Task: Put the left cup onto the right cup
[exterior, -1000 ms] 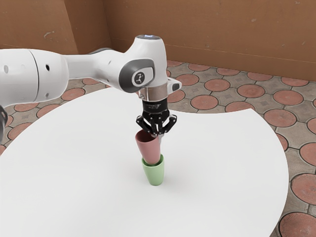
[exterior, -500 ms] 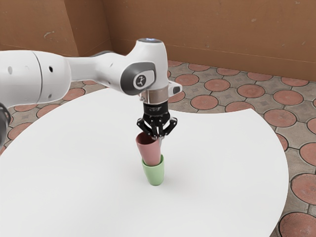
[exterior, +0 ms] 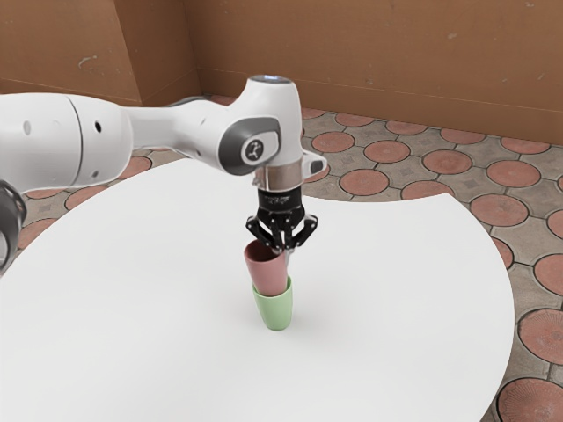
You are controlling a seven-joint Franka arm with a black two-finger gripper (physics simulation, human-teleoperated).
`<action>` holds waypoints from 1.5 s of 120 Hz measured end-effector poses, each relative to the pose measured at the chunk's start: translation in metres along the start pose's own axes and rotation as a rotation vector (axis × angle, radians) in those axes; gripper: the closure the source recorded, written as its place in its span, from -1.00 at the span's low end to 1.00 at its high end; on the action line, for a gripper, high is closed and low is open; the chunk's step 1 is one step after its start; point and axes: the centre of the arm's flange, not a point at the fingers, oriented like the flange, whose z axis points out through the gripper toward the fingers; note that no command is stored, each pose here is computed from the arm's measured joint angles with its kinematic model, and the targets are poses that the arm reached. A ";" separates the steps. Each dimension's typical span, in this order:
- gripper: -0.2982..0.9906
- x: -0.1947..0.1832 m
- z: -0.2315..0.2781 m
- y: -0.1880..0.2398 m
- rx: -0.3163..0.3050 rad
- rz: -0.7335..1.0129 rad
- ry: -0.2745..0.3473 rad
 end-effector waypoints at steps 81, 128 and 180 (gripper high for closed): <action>0.19 -0.005 0.002 0.009 -0.001 0.022 0.010; -0.40 -0.005 -0.002 0.010 -0.011 0.026 0.023; -0.52 -0.014 -0.025 0.010 -0.032 0.036 0.053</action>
